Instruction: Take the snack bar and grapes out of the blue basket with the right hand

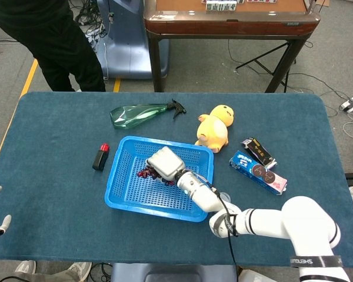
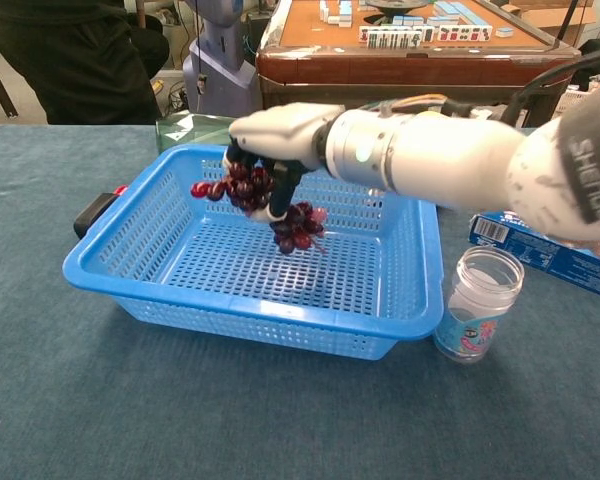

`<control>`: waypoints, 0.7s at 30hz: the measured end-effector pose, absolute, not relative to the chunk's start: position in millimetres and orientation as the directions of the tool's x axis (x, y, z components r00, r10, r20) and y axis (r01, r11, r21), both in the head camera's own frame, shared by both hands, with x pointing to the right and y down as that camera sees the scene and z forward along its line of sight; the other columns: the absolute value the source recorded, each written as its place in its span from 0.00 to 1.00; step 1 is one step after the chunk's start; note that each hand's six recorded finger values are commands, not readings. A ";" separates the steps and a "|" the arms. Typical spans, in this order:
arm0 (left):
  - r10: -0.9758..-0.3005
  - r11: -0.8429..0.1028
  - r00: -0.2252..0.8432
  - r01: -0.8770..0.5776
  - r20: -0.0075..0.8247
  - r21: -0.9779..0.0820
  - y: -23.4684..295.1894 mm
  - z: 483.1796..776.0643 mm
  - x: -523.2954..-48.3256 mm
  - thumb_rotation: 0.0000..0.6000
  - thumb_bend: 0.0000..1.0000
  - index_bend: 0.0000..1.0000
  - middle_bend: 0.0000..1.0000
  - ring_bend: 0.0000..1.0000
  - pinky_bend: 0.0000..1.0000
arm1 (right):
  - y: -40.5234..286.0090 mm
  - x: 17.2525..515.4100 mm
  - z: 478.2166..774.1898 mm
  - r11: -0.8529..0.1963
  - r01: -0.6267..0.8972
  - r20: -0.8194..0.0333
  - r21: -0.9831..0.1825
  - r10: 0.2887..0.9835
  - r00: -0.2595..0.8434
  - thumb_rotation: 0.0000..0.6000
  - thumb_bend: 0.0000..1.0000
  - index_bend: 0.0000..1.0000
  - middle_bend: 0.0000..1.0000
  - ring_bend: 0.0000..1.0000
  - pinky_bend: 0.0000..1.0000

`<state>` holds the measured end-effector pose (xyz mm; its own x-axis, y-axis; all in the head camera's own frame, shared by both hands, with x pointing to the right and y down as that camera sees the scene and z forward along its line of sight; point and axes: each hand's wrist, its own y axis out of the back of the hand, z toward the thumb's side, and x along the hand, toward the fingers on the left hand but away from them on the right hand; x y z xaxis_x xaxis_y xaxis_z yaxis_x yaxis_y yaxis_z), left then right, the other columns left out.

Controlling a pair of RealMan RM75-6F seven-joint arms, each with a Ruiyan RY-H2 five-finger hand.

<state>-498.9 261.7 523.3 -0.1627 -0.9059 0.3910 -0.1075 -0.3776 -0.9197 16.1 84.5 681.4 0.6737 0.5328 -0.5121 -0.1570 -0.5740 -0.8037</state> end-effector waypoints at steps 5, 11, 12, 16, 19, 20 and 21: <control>-0.906 -0.379 -0.157 -0.109 0.392 -0.919 261.2 524.1 -497.2 1.00 0.33 0.23 0.05 0.05 0.08 | 61.6 49.3 643.3 -0.535 -0.074 -0.441 -0.842 0.601 0.667 1.00 0.49 0.62 0.56 0.56 0.80; -0.909 -0.378 -0.147 -0.111 0.391 -0.919 259.4 524.8 -494.2 1.00 0.33 0.23 0.05 0.05 0.08 | 36.9 115.3 607.5 -0.475 -0.019 -0.390 -0.880 0.699 0.599 1.00 0.49 0.62 0.56 0.56 0.80; -0.908 -0.379 -0.146 -0.111 0.393 -0.919 259.2 525.4 -493.8 1.00 0.33 0.23 0.05 0.05 0.08 | 34.7 126.6 604.4 -0.468 -0.018 -0.389 -0.884 0.711 0.586 1.00 0.49 0.62 0.56 0.56 0.80; -0.908 -0.383 -0.134 -0.111 0.396 -0.917 257.6 526.9 -490.7 1.00 0.33 0.23 0.05 0.05 0.08 | 32.8 171.5 598.8 -0.453 -0.045 -0.406 -0.890 0.744 0.531 1.00 0.48 0.62 0.56 0.56 0.80; -0.910 -0.380 -0.133 -0.111 0.393 -0.918 256.9 526.4 -489.9 1.00 0.33 0.23 0.05 0.05 0.08 | 39.6 197.8 602.4 -0.468 -0.089 -0.445 -0.880 0.742 0.502 1.00 0.48 0.62 0.55 0.56 0.80; -0.909 -0.382 -0.133 -0.111 0.394 -0.918 257.1 526.7 -489.8 1.00 0.33 0.23 0.05 0.05 0.08 | 43.7 206.4 604.9 -0.477 -0.103 -0.462 -0.873 0.738 0.492 1.00 0.48 0.62 0.55 0.56 0.80; -0.909 -0.383 -0.133 -0.110 0.396 -0.917 257.1 527.0 -489.5 1.00 0.33 0.23 0.05 0.05 0.08 | 47.1 211.7 607.0 -0.485 -0.111 -0.473 -0.867 0.734 0.488 1.00 0.48 0.62 0.55 0.56 0.80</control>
